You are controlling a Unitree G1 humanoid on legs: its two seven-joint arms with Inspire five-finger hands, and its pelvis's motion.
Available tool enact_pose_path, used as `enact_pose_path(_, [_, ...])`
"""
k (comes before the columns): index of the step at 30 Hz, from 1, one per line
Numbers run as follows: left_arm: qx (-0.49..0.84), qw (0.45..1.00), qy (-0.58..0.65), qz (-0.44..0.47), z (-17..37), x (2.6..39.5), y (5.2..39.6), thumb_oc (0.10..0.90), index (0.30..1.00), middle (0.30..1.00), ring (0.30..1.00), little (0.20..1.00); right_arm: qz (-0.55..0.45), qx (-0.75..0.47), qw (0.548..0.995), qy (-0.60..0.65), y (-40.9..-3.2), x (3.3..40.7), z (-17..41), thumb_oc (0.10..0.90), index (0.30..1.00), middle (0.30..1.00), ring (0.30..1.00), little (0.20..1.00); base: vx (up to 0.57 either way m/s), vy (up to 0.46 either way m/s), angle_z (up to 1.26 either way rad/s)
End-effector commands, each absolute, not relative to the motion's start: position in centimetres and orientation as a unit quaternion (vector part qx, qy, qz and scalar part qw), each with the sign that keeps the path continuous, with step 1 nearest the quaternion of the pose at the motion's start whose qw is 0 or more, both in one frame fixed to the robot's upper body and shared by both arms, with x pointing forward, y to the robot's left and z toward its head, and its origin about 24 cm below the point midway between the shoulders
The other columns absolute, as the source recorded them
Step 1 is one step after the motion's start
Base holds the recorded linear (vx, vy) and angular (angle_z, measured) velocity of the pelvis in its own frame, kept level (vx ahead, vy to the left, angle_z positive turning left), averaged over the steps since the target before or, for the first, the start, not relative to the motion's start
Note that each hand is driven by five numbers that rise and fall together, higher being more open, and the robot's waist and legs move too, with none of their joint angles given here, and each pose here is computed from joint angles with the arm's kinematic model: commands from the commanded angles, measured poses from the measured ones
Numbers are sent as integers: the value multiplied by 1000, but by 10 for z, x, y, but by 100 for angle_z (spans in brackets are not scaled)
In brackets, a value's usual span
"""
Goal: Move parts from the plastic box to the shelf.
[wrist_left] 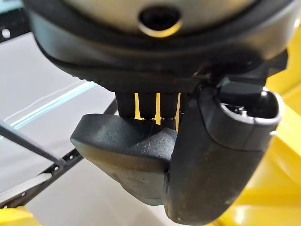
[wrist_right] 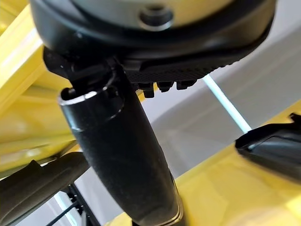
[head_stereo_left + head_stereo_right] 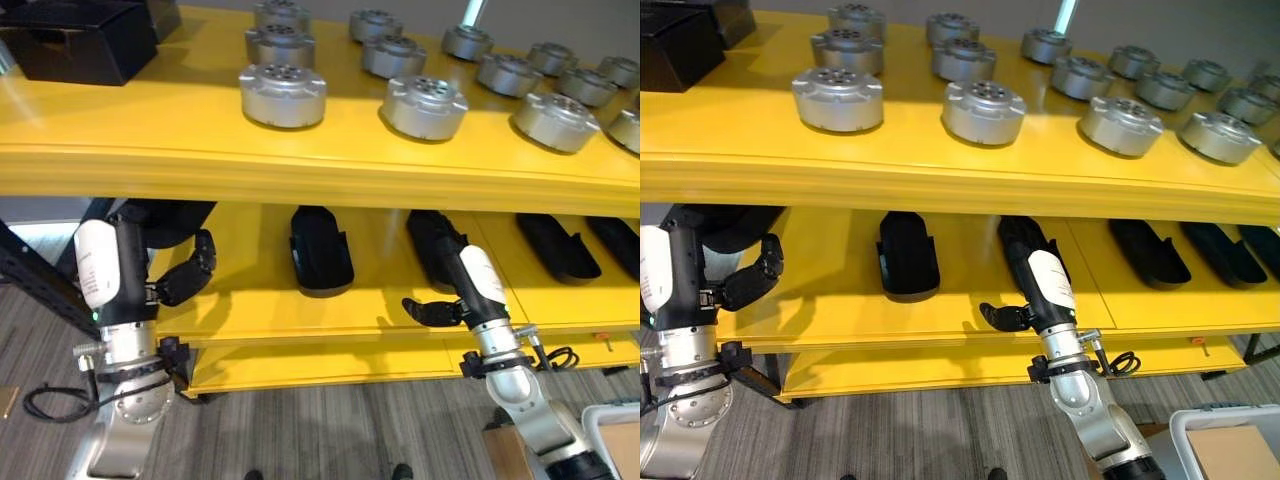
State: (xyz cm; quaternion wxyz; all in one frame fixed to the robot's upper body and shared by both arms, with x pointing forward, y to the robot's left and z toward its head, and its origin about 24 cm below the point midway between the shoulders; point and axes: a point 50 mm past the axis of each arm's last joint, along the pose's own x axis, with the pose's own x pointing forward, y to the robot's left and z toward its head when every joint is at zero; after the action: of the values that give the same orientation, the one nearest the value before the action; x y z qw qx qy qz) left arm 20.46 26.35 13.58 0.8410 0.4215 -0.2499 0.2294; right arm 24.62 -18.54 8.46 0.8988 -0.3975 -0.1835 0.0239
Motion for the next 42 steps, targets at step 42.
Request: enact_pose_path(42, [689, 653, -12, 313, 90, 223, 339, 400, 300, 300, 300, 300, 72, -418, 877, -224, -186, 241, 107, 900, 1000, 1000, 1000, 1000, 17, -22, -7])
